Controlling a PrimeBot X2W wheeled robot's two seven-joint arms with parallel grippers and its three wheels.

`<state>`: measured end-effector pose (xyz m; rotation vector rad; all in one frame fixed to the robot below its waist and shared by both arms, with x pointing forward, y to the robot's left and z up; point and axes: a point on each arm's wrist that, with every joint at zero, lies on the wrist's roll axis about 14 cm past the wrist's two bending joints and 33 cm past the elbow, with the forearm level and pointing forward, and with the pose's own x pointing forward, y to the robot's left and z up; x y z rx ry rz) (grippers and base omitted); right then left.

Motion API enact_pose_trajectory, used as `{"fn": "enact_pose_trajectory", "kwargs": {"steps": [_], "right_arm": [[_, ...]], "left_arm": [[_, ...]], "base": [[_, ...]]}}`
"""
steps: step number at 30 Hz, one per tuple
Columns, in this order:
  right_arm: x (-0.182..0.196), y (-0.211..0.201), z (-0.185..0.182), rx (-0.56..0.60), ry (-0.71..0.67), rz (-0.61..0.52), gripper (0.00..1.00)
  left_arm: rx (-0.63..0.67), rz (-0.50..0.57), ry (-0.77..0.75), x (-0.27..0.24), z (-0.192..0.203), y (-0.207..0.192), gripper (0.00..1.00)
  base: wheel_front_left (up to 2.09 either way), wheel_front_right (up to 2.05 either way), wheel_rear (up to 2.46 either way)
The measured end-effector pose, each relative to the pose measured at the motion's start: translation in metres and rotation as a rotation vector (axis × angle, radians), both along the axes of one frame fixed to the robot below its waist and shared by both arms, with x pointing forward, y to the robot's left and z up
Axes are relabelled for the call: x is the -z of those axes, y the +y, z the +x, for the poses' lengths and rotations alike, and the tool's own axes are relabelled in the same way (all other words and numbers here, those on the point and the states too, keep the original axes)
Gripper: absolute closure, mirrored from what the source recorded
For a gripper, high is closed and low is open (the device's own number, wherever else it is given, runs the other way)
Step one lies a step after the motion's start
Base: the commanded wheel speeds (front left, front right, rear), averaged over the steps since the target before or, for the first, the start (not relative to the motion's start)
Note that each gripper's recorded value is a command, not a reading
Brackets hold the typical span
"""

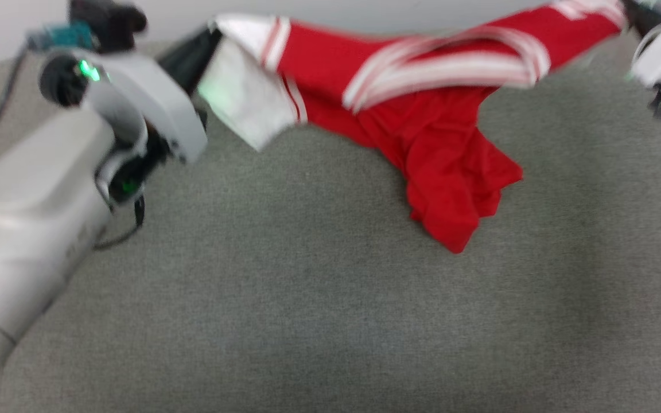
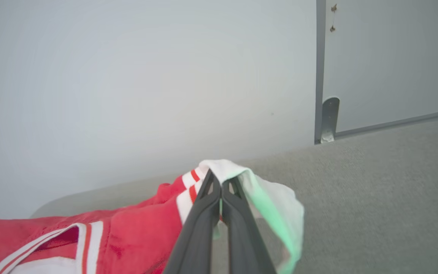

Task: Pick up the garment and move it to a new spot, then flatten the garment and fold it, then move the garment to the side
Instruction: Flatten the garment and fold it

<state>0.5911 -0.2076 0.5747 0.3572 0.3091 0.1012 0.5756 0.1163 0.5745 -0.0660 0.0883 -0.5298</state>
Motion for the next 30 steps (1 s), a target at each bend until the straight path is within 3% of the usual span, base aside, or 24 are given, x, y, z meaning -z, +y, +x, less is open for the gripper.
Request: {"fn": "enact_pose_trajectory", "kwargs": {"steps": [11,18,21,24,30], "right_arm": [[-0.106,0.017,0.084,0.101,-0.362,0.177,1.0],[-0.152,0.026,0.119,0.141,-0.535,0.215,1.0],[-0.147,0.034,0.129,0.131,-0.526,0.227,1.0],[-0.132,0.047,0.133,0.101,-0.485,0.203,1.0],[-0.073,0.057,0.128,0.058,-0.351,0.146,1.0]], "left_arm": [[-0.22,-0.228,-0.113,-0.08,0.087,0.043,1.0],[-0.311,-0.354,-0.299,-0.147,0.123,0.069,1.0],[-0.299,-0.384,-0.314,-0.15,0.126,0.066,1.0],[-0.263,-0.314,-0.26,-0.12,0.121,0.057,1.0],[-0.248,-0.317,-0.122,-0.058,0.097,0.065,1.0]], "base": [[0.0,0.0,0.0],[0.0,0.0,0.0],[0.0,0.0,0.0],[0.0,0.0,0.0],[0.0,0.0,0.0]]}}
